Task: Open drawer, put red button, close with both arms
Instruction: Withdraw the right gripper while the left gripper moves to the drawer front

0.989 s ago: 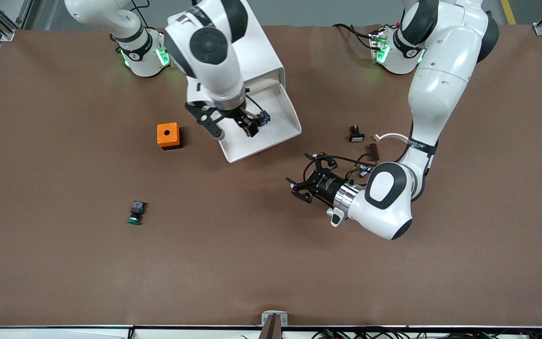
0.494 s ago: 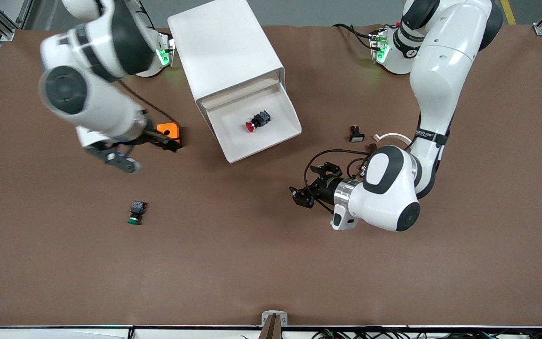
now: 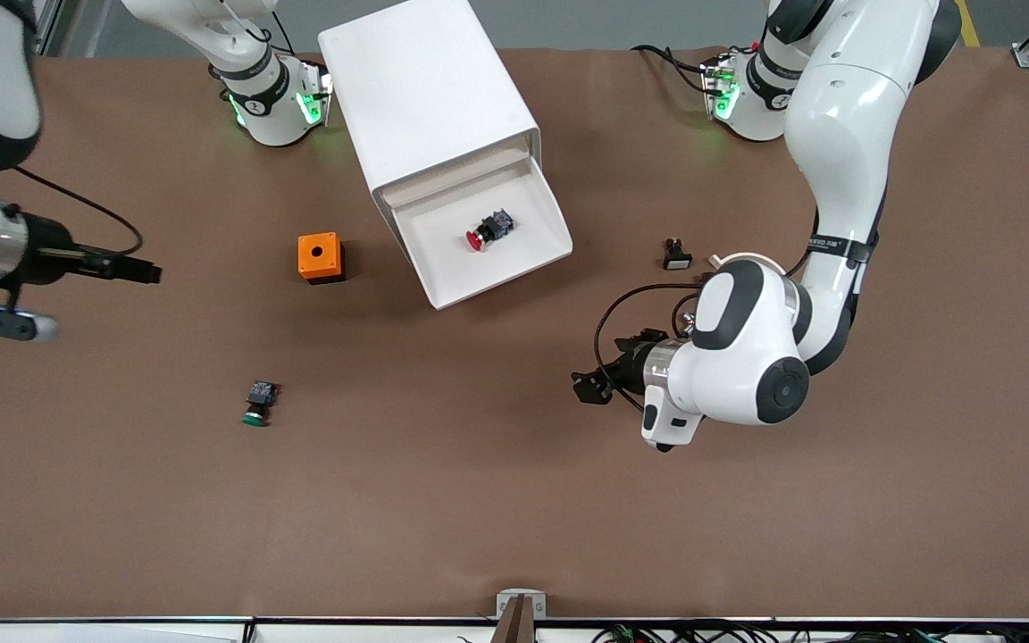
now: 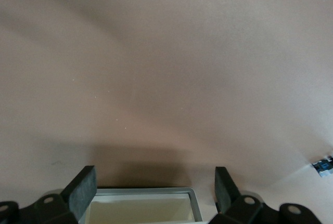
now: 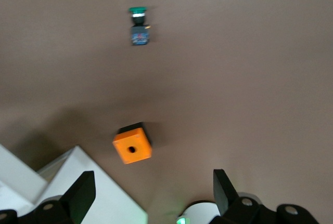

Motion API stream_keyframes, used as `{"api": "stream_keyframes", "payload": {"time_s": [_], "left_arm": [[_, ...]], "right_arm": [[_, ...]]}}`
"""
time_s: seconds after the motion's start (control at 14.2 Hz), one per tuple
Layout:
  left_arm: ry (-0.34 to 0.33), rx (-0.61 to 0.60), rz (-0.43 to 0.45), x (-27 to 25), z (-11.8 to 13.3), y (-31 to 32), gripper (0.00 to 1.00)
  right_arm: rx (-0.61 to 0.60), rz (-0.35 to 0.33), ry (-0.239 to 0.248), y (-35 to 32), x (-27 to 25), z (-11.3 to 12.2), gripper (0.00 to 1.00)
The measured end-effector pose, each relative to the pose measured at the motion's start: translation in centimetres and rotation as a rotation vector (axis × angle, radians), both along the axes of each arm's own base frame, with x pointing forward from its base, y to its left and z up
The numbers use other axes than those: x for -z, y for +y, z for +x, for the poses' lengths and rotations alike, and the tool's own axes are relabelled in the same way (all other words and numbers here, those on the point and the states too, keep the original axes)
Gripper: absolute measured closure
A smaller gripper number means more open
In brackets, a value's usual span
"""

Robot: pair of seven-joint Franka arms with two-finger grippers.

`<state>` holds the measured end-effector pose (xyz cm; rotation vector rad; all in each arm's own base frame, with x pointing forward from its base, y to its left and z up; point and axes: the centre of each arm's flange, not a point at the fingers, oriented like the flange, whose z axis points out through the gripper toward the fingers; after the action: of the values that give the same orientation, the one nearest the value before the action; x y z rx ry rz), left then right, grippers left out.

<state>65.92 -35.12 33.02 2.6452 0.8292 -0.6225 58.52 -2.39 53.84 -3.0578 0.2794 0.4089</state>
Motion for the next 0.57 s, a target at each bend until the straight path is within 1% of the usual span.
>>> {"api": "stream_keyframes", "payload": {"time_s": [0.14, 0.35, 0.57], "left_arm": [[-0.055, 0.062, 0.067, 0.1, -1.1, -2.1, 0.0], [-0.102, 0.108, 0.149, 0.4, -3.0, -5.3, 0.0], [-0.148, 0.07, 0.266, 1.5, -4.7, -7.8, 0.0]], "right_arm": [[-0.048, -0.039, -0.014, -1.3, -0.7, 0.1, 0.0], [-0.067, -0.057, -0.031, -1.0, -1.6, 0.2, 0.0], [-0.071, -0.049, -0.014, -2.4, -1.6, -0.1, 0.0]]}}
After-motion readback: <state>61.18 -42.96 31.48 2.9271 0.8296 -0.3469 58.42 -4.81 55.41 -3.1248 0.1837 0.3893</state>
